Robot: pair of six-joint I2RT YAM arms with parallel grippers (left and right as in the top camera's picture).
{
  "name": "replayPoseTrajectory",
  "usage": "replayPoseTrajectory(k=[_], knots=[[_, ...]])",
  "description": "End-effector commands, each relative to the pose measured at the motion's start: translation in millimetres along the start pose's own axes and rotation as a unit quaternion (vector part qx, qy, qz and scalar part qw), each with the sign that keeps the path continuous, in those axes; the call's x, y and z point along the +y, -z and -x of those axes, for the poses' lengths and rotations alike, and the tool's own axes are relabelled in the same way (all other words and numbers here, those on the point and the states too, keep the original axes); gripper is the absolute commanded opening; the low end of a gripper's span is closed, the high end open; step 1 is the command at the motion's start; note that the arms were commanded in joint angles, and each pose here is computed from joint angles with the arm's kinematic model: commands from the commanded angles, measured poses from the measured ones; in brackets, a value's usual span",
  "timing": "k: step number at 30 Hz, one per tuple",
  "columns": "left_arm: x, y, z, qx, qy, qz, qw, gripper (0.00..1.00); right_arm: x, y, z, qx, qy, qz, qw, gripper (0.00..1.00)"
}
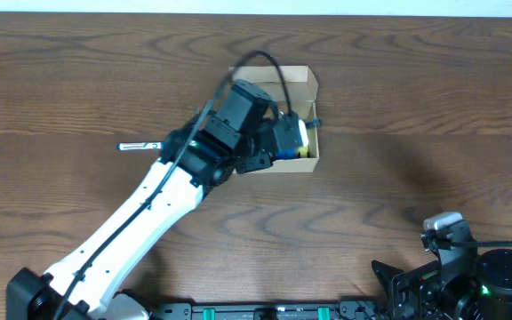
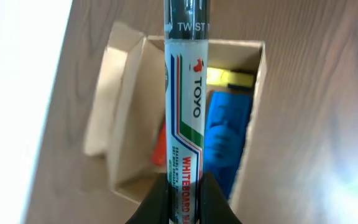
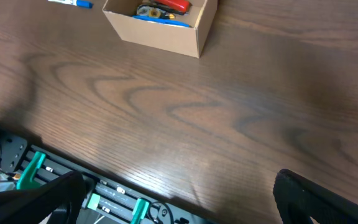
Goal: Pack container
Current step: 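Carry the marker with the left gripper and drop it into the box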
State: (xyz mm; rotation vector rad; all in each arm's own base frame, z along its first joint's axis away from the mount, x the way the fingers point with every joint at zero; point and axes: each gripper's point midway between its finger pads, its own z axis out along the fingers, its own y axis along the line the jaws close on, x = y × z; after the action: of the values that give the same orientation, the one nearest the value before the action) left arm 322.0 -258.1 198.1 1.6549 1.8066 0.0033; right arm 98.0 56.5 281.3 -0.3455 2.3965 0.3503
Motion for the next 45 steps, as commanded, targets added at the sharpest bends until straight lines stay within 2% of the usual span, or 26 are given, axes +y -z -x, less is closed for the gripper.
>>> replayPoseTrajectory(k=[1, 7, 11, 22, 23, 24, 25, 26, 32, 38, 40, 43, 45], knots=[[6, -16, -10, 0.031, -0.099, 0.003, 0.995, 0.06, 1, 1, 0, 0.000, 0.003, 0.002, 1.000, 0.99], [3, -50, -37, 0.095, -0.160, -0.014, 0.983, 0.06, 1, 1, 0, 0.000, 0.003, 0.002, 1.000, 0.99], [10, -70, -55, 0.141, -0.166, 0.000, 0.976, 0.06, 1, 1, 0, 0.000, 0.003, 0.002, 1.000, 0.99], [-1, -96, -74, 0.165, -0.162, -0.030, 0.972, 0.06, 1, 1, 0, 0.000, 0.003, 0.002, 1.000, 0.99], [0, -96, -74, 0.164, -0.161, -0.028, 0.973, 0.07, 1, 1, 0, 0.000, 0.003, 0.002, 1.000, 0.99], [1, -96, -73, 0.164, -0.161, -0.024, 0.973, 0.19, 1, 1, 0, 0.000, 0.003, 0.002, 1.000, 0.99], [5, -96, -72, 0.166, -0.154, -0.014, 0.974, 0.25, 1, 1, 0, 0.000, 0.003, 0.002, 1.000, 0.99], [9, -96, -72, 0.168, -0.145, -0.004, 0.975, 0.26, 1, 1, 0, 0.000, 0.003, 0.002, 1.000, 0.99], [18, -85, -62, 0.157, -0.103, 0.025, 0.982, 0.29, 1, 1, 0, 0.000, 0.003, 0.002, 1.000, 0.99], [34, -48, -38, 0.117, -0.038, 0.075, 0.990, 0.31, 1, 1, 0, 0.000, 0.003, 0.002, 1.000, 0.99], [42, -28, -29, 0.097, 0.003, 0.097, 0.990, 0.37, 1, 1, 0, 0.000, 0.003, 0.002, 1.000, 0.99], [52, 4, -20, 0.065, 0.077, 0.130, 0.986, 0.54, 1, 1, 0, 0.000, 0.003, 0.002, 1.000, 0.99], [58, 27, -16, 0.041, 0.131, 0.151, 0.979, 0.56, 1, 1, 0, 0.000, 0.003, 0.002, 1.000, 0.99]])
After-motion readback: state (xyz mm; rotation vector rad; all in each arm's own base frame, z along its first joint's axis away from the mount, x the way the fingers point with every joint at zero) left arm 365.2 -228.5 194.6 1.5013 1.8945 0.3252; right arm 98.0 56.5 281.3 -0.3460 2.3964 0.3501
